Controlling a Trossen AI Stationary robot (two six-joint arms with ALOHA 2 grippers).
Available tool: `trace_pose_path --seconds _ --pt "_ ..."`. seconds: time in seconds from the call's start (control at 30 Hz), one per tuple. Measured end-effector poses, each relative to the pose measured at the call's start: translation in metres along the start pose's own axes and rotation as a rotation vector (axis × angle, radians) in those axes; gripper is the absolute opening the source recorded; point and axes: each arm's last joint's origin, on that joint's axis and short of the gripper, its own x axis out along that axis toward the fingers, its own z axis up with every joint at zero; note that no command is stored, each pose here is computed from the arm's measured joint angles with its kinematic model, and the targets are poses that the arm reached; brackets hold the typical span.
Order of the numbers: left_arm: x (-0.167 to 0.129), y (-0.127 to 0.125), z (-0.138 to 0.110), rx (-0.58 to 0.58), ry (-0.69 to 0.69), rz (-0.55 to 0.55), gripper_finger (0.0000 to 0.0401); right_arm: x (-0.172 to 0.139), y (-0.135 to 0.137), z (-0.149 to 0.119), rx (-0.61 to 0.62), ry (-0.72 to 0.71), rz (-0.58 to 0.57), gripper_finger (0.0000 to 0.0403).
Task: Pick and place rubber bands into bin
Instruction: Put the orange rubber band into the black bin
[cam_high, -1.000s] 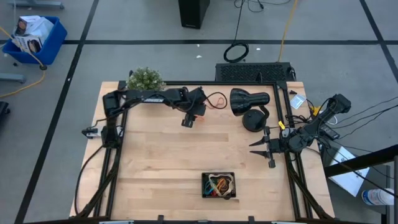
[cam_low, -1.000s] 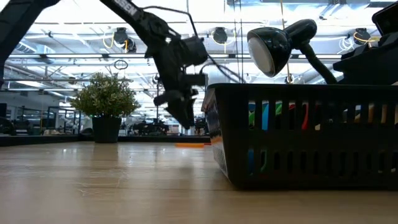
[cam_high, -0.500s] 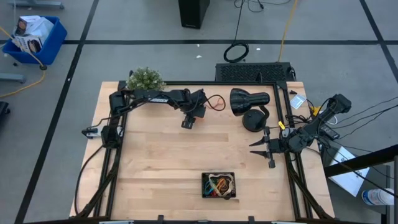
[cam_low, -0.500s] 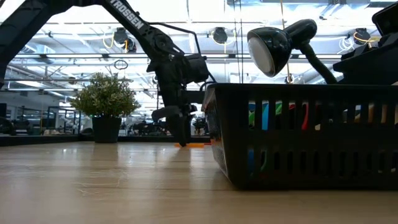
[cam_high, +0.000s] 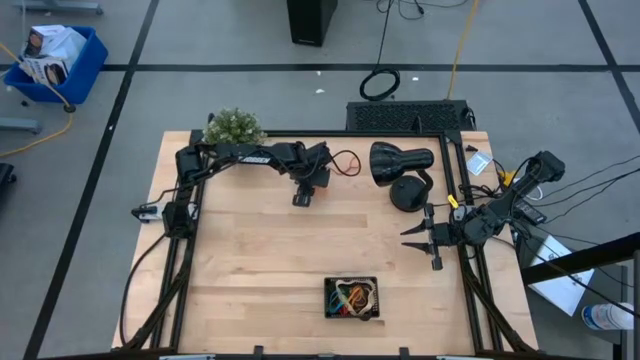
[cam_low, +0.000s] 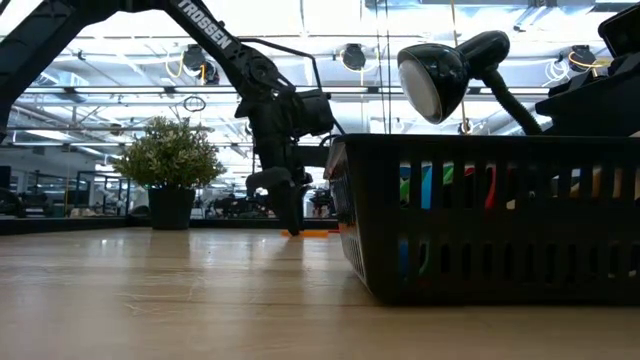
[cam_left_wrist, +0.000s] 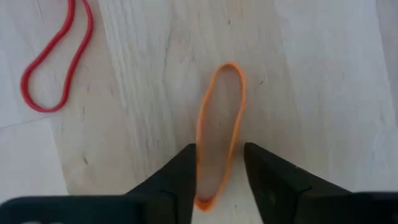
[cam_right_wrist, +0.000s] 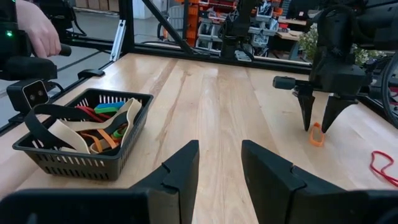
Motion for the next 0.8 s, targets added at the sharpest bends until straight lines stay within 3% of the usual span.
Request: trace_pose_path --seconds 0.43,0.8 --pt "0.0001 0.0011 -0.0010 0.000 0.016 0.021 0.0010 0.0000 0.0000 0.0000 0.000 0.000 0.000 0.0116" --pt "-0.0085 0.0004 -0.0020 -0.024 0.025 0.030 0.0006 0.0000 0.0000 0.0000 0.000 0.000 0.000 0.0116"
